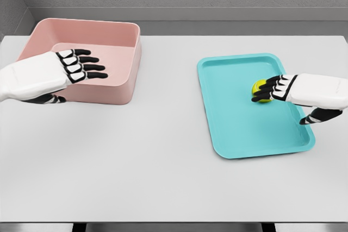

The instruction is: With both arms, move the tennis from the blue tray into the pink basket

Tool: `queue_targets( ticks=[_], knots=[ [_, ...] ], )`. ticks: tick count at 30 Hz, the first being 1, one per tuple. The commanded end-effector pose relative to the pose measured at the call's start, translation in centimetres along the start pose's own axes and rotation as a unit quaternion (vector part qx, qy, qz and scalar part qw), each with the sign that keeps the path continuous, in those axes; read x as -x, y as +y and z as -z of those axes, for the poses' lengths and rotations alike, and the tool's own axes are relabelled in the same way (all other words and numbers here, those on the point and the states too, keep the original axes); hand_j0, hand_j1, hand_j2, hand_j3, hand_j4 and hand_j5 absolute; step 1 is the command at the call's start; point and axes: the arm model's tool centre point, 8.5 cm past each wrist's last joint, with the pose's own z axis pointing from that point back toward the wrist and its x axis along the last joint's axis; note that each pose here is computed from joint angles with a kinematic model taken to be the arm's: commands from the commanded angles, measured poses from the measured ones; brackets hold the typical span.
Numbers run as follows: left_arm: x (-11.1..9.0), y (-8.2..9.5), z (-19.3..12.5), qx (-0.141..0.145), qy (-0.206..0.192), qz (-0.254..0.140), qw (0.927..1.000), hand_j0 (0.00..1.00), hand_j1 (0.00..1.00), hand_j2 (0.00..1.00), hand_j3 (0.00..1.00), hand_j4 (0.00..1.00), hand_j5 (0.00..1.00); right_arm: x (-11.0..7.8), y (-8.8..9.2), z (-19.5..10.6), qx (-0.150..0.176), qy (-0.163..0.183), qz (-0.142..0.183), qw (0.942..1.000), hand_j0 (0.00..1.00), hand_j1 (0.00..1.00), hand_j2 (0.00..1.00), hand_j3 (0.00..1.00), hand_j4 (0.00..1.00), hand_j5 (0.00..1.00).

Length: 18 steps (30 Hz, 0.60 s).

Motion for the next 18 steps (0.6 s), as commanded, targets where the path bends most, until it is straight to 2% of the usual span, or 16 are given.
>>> queue_targets(
  ticks=[1,4,9,10,11,12,15,18],
  knots=[
    [0.1,0.0,-0.3,0.007,0.003,0.006,1.0000,1.00,1.00,1.00,1.00,1.00,1.00,0.0,0.0,0.0,0.000,0.000,0.002,1.0000,1.00,1.00,1.00,1.00,1.00,1.00],
    [0.1,0.0,-0.3,0.007,0.003,0.007,0.9999,1.00,1.00,1.00,1.00,1.00,1.00,-0.1,0.3,0.3,-0.005,-0.001,-0.001,1.0000,1.00,1.00,1.00,1.00,1.00,1.00],
    [0.1,0.0,-0.3,0.007,0.003,0.005,1.0000,1.00,1.00,1.00,1.00,1.00,1.00,1.6,0.0,1.0,0.023,0.007,0.019,0.9995,1.00,1.00,1.00,1.00,1.00,1.00],
    [0.1,0.0,-0.3,0.007,0.003,0.005,1.0000,1.00,1.00,1.00,1.00,1.00,1.00,1.5,-0.5,1.6,0.015,-0.002,0.016,0.9998,1.00,1.00,1.00,1.00,1.00,1.00],
    [0.1,0.0,-0.3,0.007,0.003,0.005,1.0000,1.00,1.00,1.00,1.00,1.00,1.00,1.7,-0.5,2.4,0.005,-0.011,0.025,0.9996,1.00,1.00,1.00,1.00,1.00,1.00],
    [0.1,0.0,-0.3,0.007,0.003,0.005,1.0000,1.00,1.00,1.00,1.00,1.00,1.00,2.7,-1.3,3.0,0.024,-0.008,0.032,0.9992,1.00,1.00,1.00,1.00,1.00,1.00],
    [0.1,-0.1,-0.2,0.007,0.002,0.006,1.0000,1.00,1.00,1.00,1.00,1.00,1.00,3.5,-2.1,4.4,0.041,-0.010,0.036,0.9985,1.00,1.00,1.00,1.00,1.00,1.00],
    [-0.1,-0.2,0.0,0.005,-0.001,0.003,1.0000,1.00,1.00,1.00,1.00,1.00,1.00,4.9,-1.7,5.6,0.039,-0.002,0.052,0.9979,1.00,1.00,1.00,1.00,1.00,1.00]
  ],
)
